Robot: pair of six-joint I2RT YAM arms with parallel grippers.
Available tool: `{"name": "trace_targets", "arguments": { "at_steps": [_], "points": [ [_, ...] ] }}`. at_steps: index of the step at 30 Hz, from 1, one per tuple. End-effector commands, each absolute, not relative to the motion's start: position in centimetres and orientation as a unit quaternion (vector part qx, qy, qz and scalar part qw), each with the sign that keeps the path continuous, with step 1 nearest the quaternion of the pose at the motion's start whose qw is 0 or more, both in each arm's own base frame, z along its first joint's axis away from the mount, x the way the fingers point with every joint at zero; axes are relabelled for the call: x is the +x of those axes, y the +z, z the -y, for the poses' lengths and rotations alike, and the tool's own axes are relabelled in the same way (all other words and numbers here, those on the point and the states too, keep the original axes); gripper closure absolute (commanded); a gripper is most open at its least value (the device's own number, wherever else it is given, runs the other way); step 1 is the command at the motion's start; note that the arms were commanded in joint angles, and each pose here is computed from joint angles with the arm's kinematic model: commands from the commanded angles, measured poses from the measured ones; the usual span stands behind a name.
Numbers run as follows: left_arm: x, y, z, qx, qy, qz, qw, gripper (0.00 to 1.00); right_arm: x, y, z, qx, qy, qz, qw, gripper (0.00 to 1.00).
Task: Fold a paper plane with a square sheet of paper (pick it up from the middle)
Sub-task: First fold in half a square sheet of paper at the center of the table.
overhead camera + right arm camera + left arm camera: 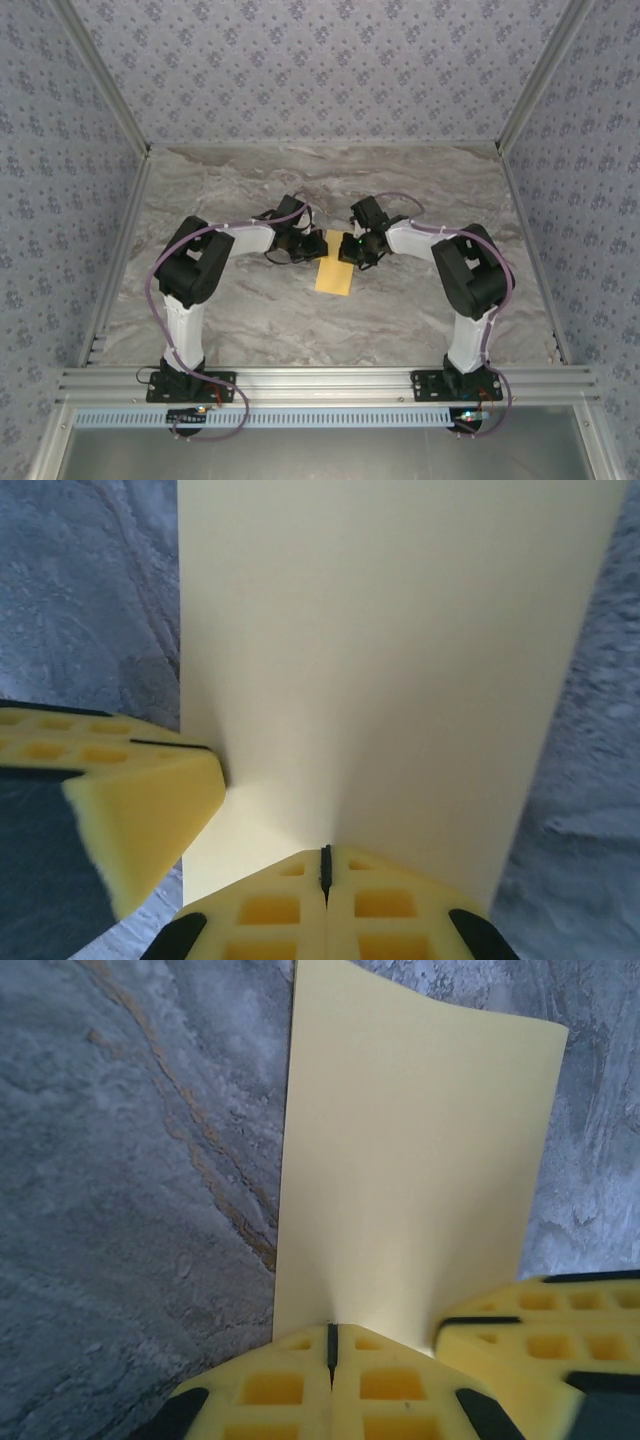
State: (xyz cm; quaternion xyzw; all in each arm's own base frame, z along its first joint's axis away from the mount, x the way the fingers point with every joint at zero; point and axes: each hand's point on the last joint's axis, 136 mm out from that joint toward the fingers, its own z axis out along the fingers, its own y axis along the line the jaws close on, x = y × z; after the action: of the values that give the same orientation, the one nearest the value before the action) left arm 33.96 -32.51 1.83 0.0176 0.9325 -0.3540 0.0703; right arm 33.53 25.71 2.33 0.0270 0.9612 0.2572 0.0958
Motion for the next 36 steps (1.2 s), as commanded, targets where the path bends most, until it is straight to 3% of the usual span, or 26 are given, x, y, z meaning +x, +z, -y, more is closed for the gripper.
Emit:
{"name": "trace_targets", "arguments": {
  "at_steps": [1,10,23,31,36],
  "points": [
    [29.8,-5.9,27.6,-0.022,-0.225,-0.974,-0.011,1.00,34.7,2.8,-27.1,0.027,0.286,-0.953,0.099,1.00],
    [29.4,-6.7,27.0,-0.028,-0.209,-0.977,-0.019,1.00,34.2,0.5,-25.5,0.041,0.284,-0.955,0.078,1.00],
    [28.2,-8.5,24.8,-0.054,-0.175,-0.982,-0.037,1.00,31.5,-0.4,-17.7,0.074,0.249,-0.962,0.082,1.00],
    [28.4,-8.0,25.1,-0.049,-0.181,-0.982,-0.033,1.00,34.2,5.0,-22.7,0.014,0.310,-0.940,0.143,1.00],
    [28.3,-8.1,25.1,-0.048,-0.180,-0.982,-0.035,1.00,35.6,4.4,-24.8,0.004,0.331,-0.933,0.139,1.00]
  ]
}}
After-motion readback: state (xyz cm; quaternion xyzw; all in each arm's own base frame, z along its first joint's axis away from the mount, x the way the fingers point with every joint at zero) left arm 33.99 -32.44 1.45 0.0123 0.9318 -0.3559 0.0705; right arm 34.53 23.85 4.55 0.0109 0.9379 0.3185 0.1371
